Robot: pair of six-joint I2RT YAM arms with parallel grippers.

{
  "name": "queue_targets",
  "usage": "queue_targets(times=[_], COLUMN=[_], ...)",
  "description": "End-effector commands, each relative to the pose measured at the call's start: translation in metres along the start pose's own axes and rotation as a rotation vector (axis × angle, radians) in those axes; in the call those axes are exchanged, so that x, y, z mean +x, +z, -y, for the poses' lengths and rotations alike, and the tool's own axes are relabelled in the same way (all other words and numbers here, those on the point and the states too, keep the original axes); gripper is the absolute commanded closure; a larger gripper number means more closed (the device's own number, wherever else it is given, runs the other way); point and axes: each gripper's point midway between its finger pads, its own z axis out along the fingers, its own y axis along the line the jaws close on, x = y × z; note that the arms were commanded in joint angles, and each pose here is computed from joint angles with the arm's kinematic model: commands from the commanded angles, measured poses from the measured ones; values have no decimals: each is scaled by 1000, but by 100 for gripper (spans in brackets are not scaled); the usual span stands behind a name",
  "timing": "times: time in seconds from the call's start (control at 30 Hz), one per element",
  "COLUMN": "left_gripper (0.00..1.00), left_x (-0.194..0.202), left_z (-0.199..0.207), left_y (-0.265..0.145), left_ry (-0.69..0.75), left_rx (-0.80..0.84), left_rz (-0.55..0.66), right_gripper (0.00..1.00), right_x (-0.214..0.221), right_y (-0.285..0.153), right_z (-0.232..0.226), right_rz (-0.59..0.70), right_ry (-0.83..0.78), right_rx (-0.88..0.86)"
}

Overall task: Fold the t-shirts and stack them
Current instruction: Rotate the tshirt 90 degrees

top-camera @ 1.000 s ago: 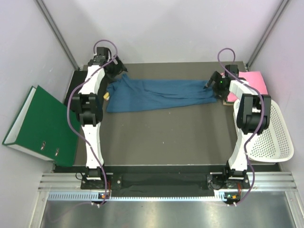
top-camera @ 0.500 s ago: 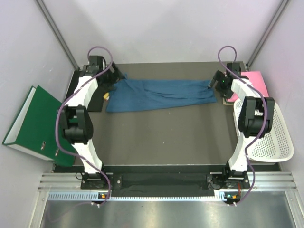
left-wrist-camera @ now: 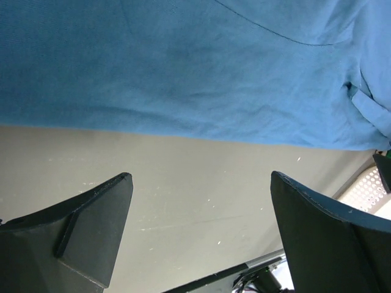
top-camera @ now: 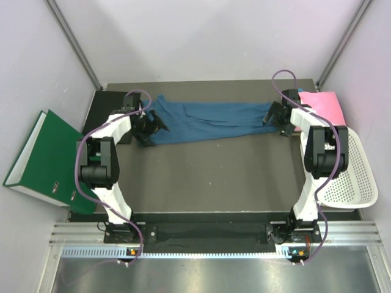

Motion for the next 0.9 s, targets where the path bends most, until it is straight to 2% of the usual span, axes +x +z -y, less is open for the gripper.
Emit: queue_targets(times=[0.0, 0.07, 0.13, 0.17, 0.23, 0.27, 0.37, 0.53, 0.67, 0.87], left_gripper=[1, 1, 1, 1, 1, 1, 1, 1, 1, 1], left_x=[-8, -10, -10, -9, -8, -9, -10, -20, -32, -56], left_z=[23, 19, 13, 10, 3, -1, -12, -22, -25, 0], left_y=[-23, -23, -20, -18, -14, -13, -7, 7, 23, 50], left_ry=[60, 64, 60, 55, 45, 41, 30, 10, 25, 88], left_rx=[73, 51, 20, 5, -26, -48, -103, -171, -241, -234], left_rz=[55, 63, 61, 57, 42, 47, 42, 43, 37, 57], right_gripper=[15, 21, 37, 49, 65, 79, 94, 100, 100, 100], right_x=[-10, -7, -4, -1, 3, 9, 18, 41, 80, 142], right_y=[15, 23, 27, 30, 32, 33, 30, 10, -14, -55], right_z=[-23, -26, -28, -29, -30, -26, -20, -7, -2, 1], right_rz=[73, 74, 78, 84, 82, 72, 55, 11, -77, -175], right_ry=[-7, -19, -28, -31, -33, -31, -9, 39, 65, -23], right_rx=[-4, 10, 12, 6, 3, 9, 23, 44, 7, 6])
